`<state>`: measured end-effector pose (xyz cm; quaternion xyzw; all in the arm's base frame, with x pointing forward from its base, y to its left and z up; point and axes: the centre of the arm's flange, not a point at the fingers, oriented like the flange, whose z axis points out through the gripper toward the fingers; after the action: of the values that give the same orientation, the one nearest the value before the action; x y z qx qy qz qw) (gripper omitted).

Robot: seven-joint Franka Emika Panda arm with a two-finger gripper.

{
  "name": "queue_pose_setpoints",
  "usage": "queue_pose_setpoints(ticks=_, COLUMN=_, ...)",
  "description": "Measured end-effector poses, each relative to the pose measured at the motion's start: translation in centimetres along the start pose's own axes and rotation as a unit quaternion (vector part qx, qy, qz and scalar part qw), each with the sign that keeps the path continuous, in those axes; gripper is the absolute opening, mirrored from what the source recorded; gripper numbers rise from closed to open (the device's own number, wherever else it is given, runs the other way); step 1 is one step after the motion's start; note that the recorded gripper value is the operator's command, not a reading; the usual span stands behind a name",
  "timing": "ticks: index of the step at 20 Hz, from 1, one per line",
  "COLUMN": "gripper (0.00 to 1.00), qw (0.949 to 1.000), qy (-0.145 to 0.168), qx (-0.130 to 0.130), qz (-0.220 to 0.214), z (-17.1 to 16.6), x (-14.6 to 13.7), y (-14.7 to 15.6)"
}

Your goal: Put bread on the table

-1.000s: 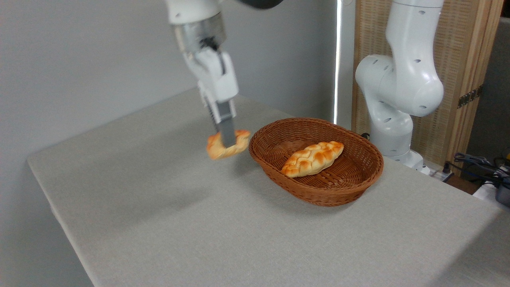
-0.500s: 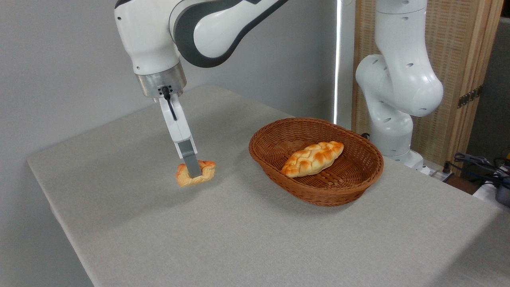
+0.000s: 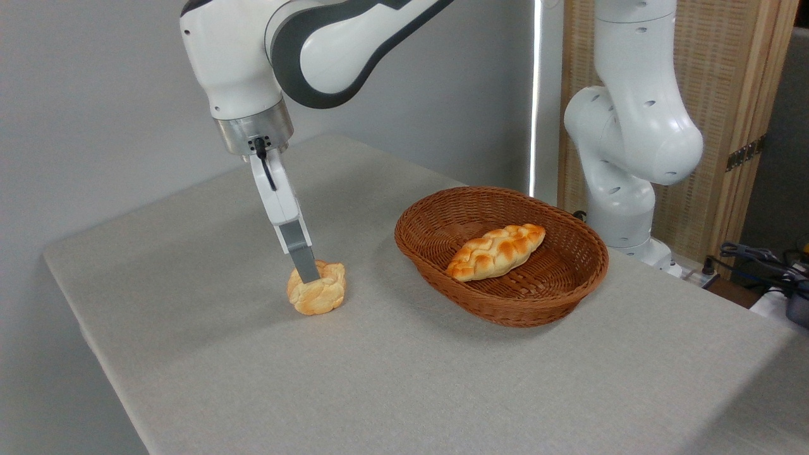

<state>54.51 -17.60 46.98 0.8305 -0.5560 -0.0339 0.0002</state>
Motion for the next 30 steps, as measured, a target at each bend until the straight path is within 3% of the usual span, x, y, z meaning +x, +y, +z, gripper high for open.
queue_pose_setpoints(ticks=5, gripper=1.0, qw=1.0, qy=-0.004, qx=0.004, qz=0.003, z=0.0, x=-0.1, y=-0.1)
queue_pose_setpoints(ticks=11, gripper=1.0, qw=0.9989, qy=-0.025, qx=0.038, qz=0.01, z=-0.9, x=-0.8, y=-1.1)
queue_pose_setpoints(ticks=23, gripper=1.0, qw=0.9943, qy=-0.058, qx=0.083, qz=0.032, z=-1.6, x=-1.7, y=-2.2)
queue_pose_setpoints(ticks=27, gripper=1.0, qw=0.9944, qy=-0.056, qx=0.083, qz=0.033, z=-1.7, x=-1.6, y=-2.2)
queue_pose_setpoints(ticks=30, gripper=1.0, qw=0.9978, qy=-0.024, qx=0.059, qz=0.018, z=-1.8, x=-1.2, y=-1.8)
